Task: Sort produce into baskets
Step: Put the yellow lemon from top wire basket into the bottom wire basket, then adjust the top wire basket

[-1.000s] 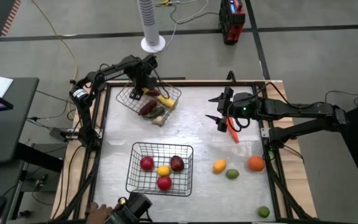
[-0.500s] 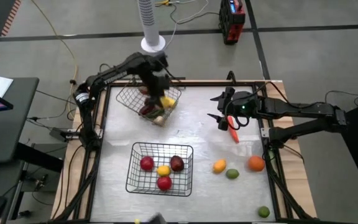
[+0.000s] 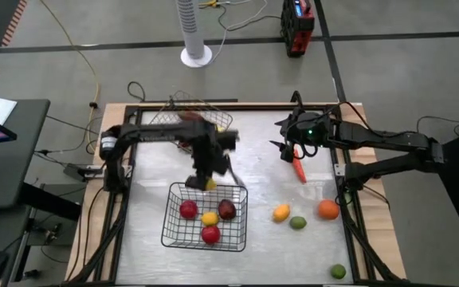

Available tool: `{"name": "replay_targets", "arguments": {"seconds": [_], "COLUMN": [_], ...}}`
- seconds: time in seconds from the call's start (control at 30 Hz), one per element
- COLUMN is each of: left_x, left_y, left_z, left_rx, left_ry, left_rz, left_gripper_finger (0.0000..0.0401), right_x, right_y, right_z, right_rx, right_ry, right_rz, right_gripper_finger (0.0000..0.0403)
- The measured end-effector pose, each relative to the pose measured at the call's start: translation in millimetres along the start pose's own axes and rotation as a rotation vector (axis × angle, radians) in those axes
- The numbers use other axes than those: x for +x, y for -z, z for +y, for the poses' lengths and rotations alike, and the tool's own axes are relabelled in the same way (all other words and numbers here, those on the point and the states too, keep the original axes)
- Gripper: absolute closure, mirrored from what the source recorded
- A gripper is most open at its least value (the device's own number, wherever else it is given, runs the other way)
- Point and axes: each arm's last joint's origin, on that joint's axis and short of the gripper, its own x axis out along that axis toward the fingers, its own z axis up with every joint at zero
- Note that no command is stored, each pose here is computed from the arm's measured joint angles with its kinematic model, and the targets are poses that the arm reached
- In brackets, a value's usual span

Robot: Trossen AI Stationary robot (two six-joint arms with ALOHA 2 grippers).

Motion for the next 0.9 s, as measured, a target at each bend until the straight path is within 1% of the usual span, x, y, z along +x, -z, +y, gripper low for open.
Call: {"name": "replay_targets", "arguments": {"seconds": [0.13, 0.27, 0.4, 0.57, 0.7, 0.77, 0.9], "left_x": [19, 28, 31, 31, 31, 30, 24], "left_y": [-8, -17, -19, -20, -19, -17, -10], "left_z": [-22, -35, -39, -40, -40, -38, -25], "left_rx": [0.008, -0.012, -0.047, -0.082, -0.074, -0.049, -0.041], "left_ry": [-0.061, -0.144, -0.197, -0.197, -0.204, -0.268, -0.466], "left_rz": [0.057, 0.041, 0.037, 0.033, 0.037, 0.073, 0.159], "left_gripper_finger": [0.0191, 0.0174, 0.0149, 0.0116, 0.0101, 0.0100, 0.0104], "right_x": [0, 0, 0, 0, 0, 0, 0], "right_y": [0, 0, 0, 0, 0, 0, 0], "right_z": [0, 0, 0, 0, 0, 0, 0], "right_rx": [0.001, 0.011, 0.015, 0.018, 0.018, 0.018, 0.019], "right_ry": [0.000, 0.000, -0.001, -0.001, -0.001, -0.001, -0.001], "right_rz": [-0.001, -0.003, -0.003, -0.001, -0.001, -0.001, -0.001], "right_gripper_finger": [0.0066, 0.0066, 0.0066, 0.0066, 0.0066, 0.0066, 0.0066]}}
